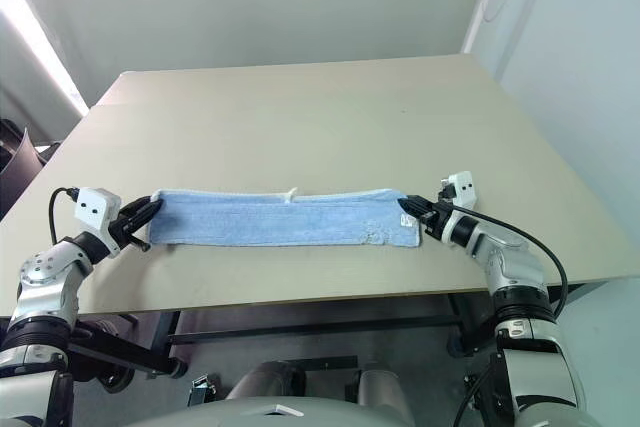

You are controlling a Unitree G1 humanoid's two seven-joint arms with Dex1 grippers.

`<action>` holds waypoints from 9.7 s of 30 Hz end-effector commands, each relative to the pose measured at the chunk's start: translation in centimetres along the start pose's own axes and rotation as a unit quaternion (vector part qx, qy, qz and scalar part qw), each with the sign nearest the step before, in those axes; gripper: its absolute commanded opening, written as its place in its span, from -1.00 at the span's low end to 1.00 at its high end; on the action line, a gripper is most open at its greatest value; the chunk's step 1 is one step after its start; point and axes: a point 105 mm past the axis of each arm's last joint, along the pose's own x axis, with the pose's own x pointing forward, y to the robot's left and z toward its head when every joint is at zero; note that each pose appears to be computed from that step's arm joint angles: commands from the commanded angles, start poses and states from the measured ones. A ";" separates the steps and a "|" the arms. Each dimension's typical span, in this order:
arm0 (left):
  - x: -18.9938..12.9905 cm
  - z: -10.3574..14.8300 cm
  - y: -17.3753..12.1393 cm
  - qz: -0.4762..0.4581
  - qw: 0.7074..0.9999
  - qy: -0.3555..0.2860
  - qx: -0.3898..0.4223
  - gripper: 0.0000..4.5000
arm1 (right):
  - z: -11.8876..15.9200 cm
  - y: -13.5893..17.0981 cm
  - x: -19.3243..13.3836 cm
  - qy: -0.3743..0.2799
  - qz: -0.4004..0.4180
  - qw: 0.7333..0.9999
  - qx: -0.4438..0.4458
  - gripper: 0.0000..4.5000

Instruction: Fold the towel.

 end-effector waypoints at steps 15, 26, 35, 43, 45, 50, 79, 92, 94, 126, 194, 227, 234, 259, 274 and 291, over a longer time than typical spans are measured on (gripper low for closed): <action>-1.6 6.9 -5.0 -0.143 0.986 -0.040 -0.074 0.72 | 5.7 0.2 -4.1 0.038 0.045 0.961 0.272 0.88; -2.7 6.2 -12.8 -0.297 0.952 0.020 -0.074 0.72 | 2.5 2.7 -7.2 0.139 0.081 0.906 0.391 0.88; -2.4 5.6 -14.7 -0.321 0.944 0.023 -0.069 0.72 | 0.2 4.0 -7.0 0.176 0.088 0.898 0.393 0.88; -2.0 5.6 -15.4 -0.327 0.942 0.022 -0.064 0.72 | 1.2 5.2 -3.4 0.153 0.118 0.904 0.381 0.88; -1.9 5.6 -15.5 -0.326 0.943 0.022 -0.064 0.72 | 1.3 4.9 -2.9 0.147 0.110 0.907 0.379 0.88; -2.1 5.2 -15.4 -0.323 0.945 0.031 -0.050 0.72 | 0.9 4.2 -2.6 0.146 0.094 0.909 0.379 0.88; -0.8 4.8 -14.2 -0.288 0.955 0.033 -0.057 0.72 | 7.3 -3.0 -11.7 0.164 -0.001 0.967 0.194 -0.99; -0.3 5.2 -13.4 -0.285 0.957 0.037 -0.040 0.72 | 9.1 6.6 -6.2 0.183 0.183 0.963 -0.081 -0.99; -0.4 5.2 -13.4 -0.287 0.956 0.040 -0.038 0.72 | 8.8 8.5 -5.4 0.181 0.216 0.955 -0.093 -0.99; -0.5 5.1 -11.1 -0.256 0.965 0.049 -0.031 0.72 | 7.5 12.1 5.1 -0.004 0.261 0.964 -0.052 0.63; -2.5 2.4 -8.2 -0.213 0.909 0.191 -0.304 -0.99 | 5.0 11.7 6.7 -0.049 0.177 0.977 -0.106 1.00; 0.0 8.9 -17.9 -0.484 0.839 0.178 -0.176 -0.99 | 3.0 5.1 3.9 -0.034 -0.010 0.994 -0.099 1.00; 1.9 8.4 -19.5 -0.513 0.825 0.172 -0.161 -0.88 | 3.1 4.5 3.6 -0.034 -0.032 0.994 -0.098 1.00; 3.2 12.0 -16.4 -0.460 0.888 0.001 -0.002 0.47 | 3.4 3.8 4.4 -0.039 -0.048 0.993 -0.100 1.00; 5.7 6.4 -21.2 -0.479 0.877 0.024 -0.022 0.47 | 4.1 3.2 3.3 -0.058 -0.065 0.990 -0.112 1.00; 4.2 4.0 -21.6 -0.496 0.867 0.038 0.036 0.47 | 3.9 6.4 3.2 -0.047 0.029 0.996 -0.068 1.00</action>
